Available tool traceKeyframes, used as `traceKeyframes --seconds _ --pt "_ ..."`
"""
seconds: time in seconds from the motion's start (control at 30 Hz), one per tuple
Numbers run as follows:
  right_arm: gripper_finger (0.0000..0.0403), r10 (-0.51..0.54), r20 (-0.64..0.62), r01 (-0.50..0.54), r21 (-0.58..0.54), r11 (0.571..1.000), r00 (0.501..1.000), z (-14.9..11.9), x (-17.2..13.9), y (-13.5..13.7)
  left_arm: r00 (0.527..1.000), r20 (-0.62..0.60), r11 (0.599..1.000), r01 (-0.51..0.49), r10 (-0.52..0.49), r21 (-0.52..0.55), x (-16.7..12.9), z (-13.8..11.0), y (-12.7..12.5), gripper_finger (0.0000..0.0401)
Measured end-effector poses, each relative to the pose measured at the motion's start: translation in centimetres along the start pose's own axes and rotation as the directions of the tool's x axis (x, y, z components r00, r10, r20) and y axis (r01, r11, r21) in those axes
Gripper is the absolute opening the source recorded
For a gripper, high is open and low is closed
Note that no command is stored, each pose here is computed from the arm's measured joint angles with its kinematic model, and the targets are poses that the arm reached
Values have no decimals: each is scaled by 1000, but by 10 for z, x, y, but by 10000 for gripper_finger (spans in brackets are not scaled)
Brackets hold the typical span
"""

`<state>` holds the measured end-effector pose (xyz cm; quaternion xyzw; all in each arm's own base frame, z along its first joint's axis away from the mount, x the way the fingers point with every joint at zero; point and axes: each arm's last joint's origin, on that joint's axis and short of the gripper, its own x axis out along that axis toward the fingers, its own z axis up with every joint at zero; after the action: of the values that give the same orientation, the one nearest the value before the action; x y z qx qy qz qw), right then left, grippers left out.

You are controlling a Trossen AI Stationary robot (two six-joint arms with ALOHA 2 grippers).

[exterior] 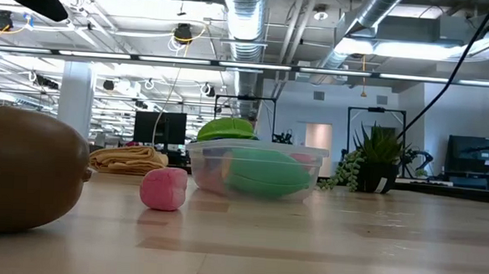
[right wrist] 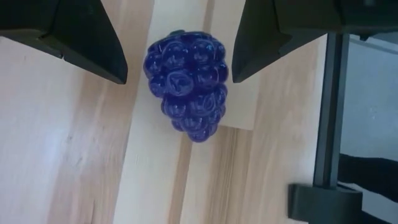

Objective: Pick and placing Produce into tupperware
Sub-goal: Put the violet grapes into the transparent bin

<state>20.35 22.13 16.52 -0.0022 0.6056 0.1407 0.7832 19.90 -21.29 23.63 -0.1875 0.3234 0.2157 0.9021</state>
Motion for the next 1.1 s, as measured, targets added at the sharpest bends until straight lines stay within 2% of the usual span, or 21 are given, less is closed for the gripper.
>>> traceKeyframes --seconds 0.27,1.1 --pt "293 10 -16 -10 13 1000 1000 -1 2 -3 1000 2 1000 0 0 0 0 0 0 215" --pt "291 19 0 -19 20 1000 1000 2 2 -3 1000 24 1000 -17 17 5 0 0 2 215"
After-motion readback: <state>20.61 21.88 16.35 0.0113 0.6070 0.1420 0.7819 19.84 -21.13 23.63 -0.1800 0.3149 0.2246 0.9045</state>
